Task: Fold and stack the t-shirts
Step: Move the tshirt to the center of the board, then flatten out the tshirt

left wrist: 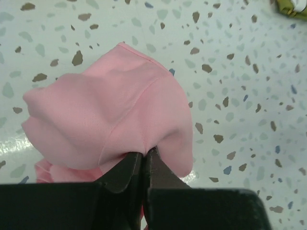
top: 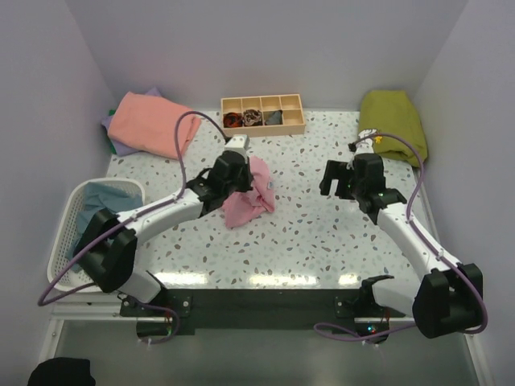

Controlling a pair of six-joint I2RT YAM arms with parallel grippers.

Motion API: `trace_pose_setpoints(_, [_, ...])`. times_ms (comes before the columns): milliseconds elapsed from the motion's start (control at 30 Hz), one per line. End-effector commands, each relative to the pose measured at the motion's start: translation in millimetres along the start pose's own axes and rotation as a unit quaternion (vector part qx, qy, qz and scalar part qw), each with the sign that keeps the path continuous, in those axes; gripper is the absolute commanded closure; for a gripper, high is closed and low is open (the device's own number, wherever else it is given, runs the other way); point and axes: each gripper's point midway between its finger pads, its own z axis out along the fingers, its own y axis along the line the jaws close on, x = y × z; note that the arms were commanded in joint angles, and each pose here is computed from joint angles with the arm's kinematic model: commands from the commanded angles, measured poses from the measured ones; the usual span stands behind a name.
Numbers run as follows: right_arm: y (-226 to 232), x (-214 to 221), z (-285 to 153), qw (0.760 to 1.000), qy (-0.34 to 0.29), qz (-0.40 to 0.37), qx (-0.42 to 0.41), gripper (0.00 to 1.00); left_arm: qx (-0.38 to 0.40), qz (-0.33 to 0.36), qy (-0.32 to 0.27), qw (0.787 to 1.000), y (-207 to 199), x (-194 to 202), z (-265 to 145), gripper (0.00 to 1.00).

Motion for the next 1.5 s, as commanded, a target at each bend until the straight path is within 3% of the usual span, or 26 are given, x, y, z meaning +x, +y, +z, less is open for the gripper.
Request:
trace_pose_setpoints(0, [11.1,-15.7,-7.0,0.999,-0.026,-0.030,-0.018,0.01,-0.030,-0.006,-0.105,0.994,-9.0,-40.4,6.3,0.81])
trace_pose_setpoints(33, [12.5,-14.8,-6.2,0.999,-0.023,-0.034,-0.020,0.01,-0.022,-0.005,-0.102,0.994,-11.7,-33.4,11.6,0.64])
trace_pose_setpoints(67, [20.7,-10.1,-2.6,0.998,-0.011,-0.040,-0.037,0.01,-0.017,-0.003,-0.094,0.995,-15.6,-27.5,15.5,0.38])
trace_pose_setpoints(133, [30.8,-8.1,1.9,0.997,-0.007,-0.048,-0.054,0.01,-0.004,0.020,-0.069,0.997,-40.2,-11.3,21.9,0.27])
trace_pose_setpoints(167, [44.7,-0.2,8.2,0.995,0.009,-0.060,-0.076,0.01,-0.015,0.045,-0.071,0.996,-46.1,-8.5,22.7,0.10])
trace_pose_setpoints(267, [76.3,6.9,22.6,0.989,0.034,-0.088,-0.112,0.01,-0.076,0.069,-0.073,0.992,-49.4,-1.9,16.4,0.00])
trace_pose_setpoints(467, [133.2,17.4,44.9,0.976,0.063,-0.135,-0.159,0.01,-0.134,0.040,-0.095,0.986,3.9,-13.6,-3.4,0.00])
trace_pose_setpoints(600, [149.0,6.5,64.0,0.977,0.041,-0.124,-0.167,0.01,-0.178,0.002,-0.105,0.978,54.4,-17.9,-15.4,0.00])
trace_pose_setpoints(700, [160.5,8.3,75.9,0.975,0.065,-0.132,-0.169,0.01,-0.206,-0.010,-0.105,0.973,88.9,-13.1,-26.2,0.00])
trace_pose_setpoints(867, [166.6,-8.1,82.7,0.984,0.057,-0.137,-0.102,0.01,-0.216,-0.019,-0.111,0.970,98.5,-12.6,-30.8,0.00])
trace_pose_setpoints(1167, [185.1,-21.2,98.0,0.979,0.070,-0.152,-0.114,0.02,-0.198,-0.036,-0.086,0.976,100.2,8.5,-17.6,0.00])
trace_pose_setpoints(1200, [181.5,-12.0,105.0,0.978,0.087,-0.159,-0.105,0.05,-0.196,-0.035,-0.084,0.976,100.2,10.8,-15.7,0.00])
trace_pose_setpoints(1233, [183.1,-16.2,107.7,0.978,0.086,-0.162,-0.103,0.18,-0.191,-0.037,-0.082,0.977,99.5,11.5,-14.5,0.00])
trace_pose_setpoints(1267, [182.2,-13.8,109.9,0.977,0.091,-0.164,-0.101,0.69,-0.188,-0.038,-0.080,0.978,98.0,12.9,-13.2,0.00])
trace_pose_setpoints(1300, [180.5,-10.0,111.7,0.976,0.100,-0.166,-0.098,0.89,-0.187,-0.037,-0.077,0.979,98.0,15.2,-11.7,0.00])
trace_pose_setpoints(1333, [179.6,-10.4,110.3,0.976,0.100,-0.167,-0.096,1.00,-0.186,-0.039,-0.074,0.979,97.9,17.4,-10.9,0.00])
trace_pose_setpoints(1467, [179.2,-23.2,92.1,0.979,0.058,-0.163,-0.107,1.00,-0.180,-0.037,-0.065,0.981,98.3,25.2,-5.5,0.00])
